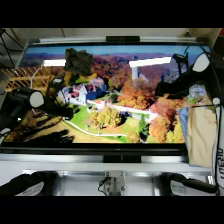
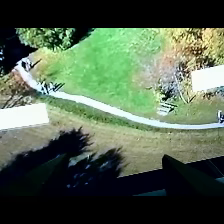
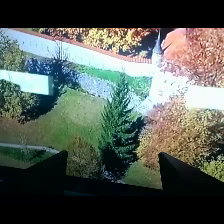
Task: Fold the shirts.
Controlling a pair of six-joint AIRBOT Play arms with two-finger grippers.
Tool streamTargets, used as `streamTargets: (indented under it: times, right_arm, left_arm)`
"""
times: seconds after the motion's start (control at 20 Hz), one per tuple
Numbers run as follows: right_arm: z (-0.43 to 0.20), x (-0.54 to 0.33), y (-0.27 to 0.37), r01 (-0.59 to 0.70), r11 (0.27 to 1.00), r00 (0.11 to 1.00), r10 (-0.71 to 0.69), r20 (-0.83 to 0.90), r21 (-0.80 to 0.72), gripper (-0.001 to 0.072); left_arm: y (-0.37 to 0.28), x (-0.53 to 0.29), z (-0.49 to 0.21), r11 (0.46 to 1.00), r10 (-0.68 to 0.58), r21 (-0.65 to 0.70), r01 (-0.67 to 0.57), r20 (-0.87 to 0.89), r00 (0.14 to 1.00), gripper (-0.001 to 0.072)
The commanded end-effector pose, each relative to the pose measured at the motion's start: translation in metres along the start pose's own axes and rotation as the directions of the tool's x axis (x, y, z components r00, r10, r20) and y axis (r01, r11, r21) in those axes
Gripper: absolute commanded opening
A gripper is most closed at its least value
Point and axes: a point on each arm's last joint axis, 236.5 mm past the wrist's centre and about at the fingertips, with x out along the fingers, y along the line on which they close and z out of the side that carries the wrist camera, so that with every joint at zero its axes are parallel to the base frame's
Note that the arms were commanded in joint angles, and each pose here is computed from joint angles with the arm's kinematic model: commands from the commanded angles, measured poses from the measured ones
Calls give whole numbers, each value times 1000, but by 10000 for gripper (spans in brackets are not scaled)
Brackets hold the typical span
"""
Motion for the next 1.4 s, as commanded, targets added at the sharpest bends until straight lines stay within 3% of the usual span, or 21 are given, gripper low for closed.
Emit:
streamTargets:
  times: [0.0,0.95,1.35]
  right_arm:
    - [0,0,0,0,1000,1000,0,1,0,681]
    - [3,0,0,-1,1000,1000,1,14,1,681]
    - [19,-1,1,-2,1000,997,2,79,1,681]
  left_arm:
    - [0,0,0,1000,0,1,0,1,1000,720]
    - [-1,0,1,1000,-6,-2,6,5,1000,720]
    - [-49,5,50,966,-205,-118,228,183,961,720]
